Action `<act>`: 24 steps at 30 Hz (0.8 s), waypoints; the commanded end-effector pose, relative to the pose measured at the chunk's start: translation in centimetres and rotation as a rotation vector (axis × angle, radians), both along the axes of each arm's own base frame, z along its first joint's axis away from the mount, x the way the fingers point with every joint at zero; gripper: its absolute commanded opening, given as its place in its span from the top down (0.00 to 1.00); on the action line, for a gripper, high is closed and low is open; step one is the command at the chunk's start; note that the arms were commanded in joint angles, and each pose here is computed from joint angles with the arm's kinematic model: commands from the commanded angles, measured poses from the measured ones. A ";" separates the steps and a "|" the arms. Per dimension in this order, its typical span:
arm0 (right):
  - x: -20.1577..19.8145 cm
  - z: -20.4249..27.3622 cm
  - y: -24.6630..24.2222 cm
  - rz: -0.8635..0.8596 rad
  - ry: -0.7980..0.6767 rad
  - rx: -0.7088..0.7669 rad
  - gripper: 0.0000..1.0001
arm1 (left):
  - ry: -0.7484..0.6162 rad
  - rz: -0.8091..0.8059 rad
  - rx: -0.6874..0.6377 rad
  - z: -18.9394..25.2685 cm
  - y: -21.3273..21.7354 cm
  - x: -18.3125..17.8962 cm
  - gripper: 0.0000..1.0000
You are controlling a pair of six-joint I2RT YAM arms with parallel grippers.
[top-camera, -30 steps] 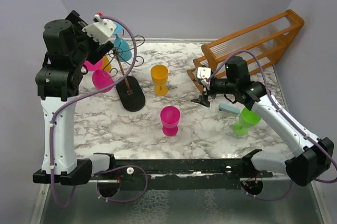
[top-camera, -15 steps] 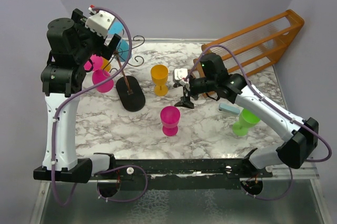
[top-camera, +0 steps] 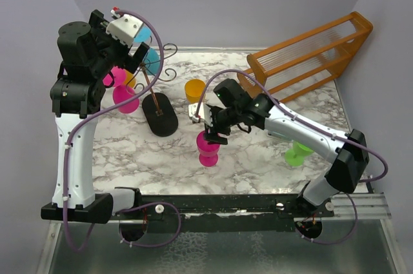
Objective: Place the wine glass upside down on the wine glass rack
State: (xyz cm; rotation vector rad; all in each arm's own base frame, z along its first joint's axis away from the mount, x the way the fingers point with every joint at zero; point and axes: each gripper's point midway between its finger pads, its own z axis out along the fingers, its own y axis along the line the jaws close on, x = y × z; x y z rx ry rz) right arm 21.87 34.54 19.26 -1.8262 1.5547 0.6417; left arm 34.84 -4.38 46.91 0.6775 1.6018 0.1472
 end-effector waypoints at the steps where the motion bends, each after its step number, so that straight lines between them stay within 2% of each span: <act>1: 1.1 -0.8 -0.1 -0.063 -0.027 -0.087 0.32 | -0.032 0.022 0.038 0.7 0.7 -0.3 0.01; 4: 1.3 -1.3 0.2 -0.073 -0.022 -0.111 0.38 | -0.028 0.014 0.044 0.5 0.6 -0.3 0.01; 12: 1.1 -2.6 0.5 -0.056 0.016 -0.161 0.65 | 0.008 0.029 0.059 -0.9 0.9 0.1 0.01; 19: 1.0 -3.1 0.6 -0.044 0.031 -0.172 0.82 | 0.028 0.047 0.058 -1.9 1.2 0.8 0.01; 22: 1.3 -3.0 0.5 -0.054 0.019 -0.179 0.96 | 0.016 0.046 0.045 -1.4 1.1 1.0 0.01; 24: 1.7 -2.6 0.4 -0.077 -0.004 -0.173 0.99 | 0.013 0.042 0.040 -1.3 1.0 1.1 0.01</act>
